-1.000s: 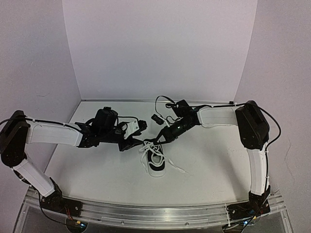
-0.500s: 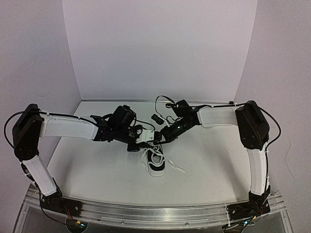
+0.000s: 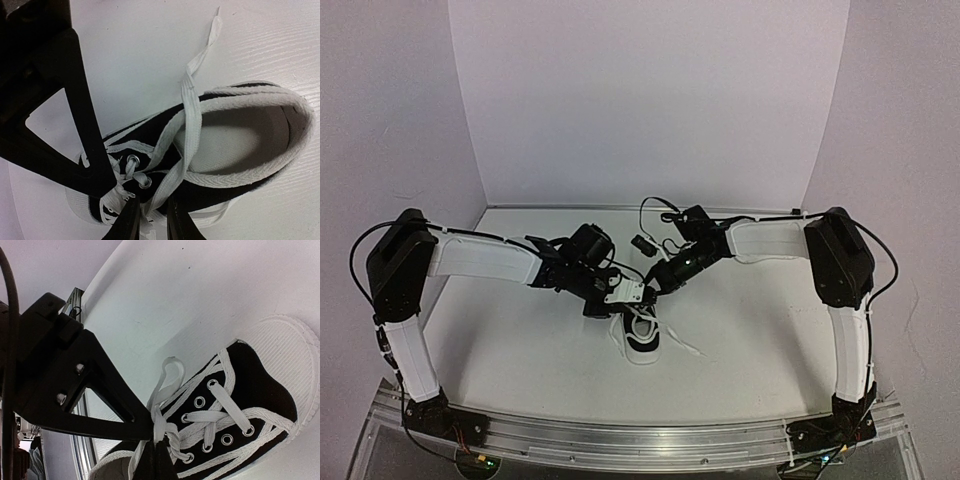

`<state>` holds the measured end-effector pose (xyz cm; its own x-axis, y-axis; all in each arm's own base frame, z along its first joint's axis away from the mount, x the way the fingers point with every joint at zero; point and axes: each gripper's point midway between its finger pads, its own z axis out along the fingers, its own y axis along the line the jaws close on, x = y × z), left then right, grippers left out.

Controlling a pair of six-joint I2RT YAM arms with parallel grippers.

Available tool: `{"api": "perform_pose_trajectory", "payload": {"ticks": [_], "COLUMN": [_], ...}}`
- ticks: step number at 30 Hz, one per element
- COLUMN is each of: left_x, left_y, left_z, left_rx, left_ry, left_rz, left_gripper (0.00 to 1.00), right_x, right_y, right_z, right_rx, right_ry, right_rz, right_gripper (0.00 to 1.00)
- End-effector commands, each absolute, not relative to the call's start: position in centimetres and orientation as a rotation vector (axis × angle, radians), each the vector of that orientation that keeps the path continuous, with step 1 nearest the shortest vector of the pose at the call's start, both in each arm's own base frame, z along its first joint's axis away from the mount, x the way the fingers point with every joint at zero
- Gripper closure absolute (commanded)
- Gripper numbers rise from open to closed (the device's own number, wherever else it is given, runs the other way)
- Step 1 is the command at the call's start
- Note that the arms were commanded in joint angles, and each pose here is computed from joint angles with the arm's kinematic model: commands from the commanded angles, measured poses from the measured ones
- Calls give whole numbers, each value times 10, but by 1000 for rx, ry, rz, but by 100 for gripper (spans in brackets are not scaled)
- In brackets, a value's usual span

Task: Tie the shoes

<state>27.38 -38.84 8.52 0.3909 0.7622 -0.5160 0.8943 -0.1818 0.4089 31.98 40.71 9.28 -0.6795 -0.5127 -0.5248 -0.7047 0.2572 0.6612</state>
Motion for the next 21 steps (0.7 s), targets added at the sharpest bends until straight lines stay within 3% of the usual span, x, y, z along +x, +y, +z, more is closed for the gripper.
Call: {"api": "perform_pose_trajectory", "payload": {"ticks": [1, 11, 21], "left_x": [279, 282, 285], "left_y": [-397, -397, -400], "left_z": [96, 97, 117], "left_rx": [1992, 1951, 1716], "left_ry": [1381, 1434, 1535], "left_rz": [-236, -248, -343], "left_gripper": [82, 100, 100], "right_x": [321, 321, 321], "right_y": [412, 412, 412], "right_z": [115, 118, 118], "right_rx": [-1161, -1161, -1159], "right_ry": [2248, 2242, 2241], "right_rz": [1423, 1428, 1428], "right_gripper": [100, 100, 100]}}
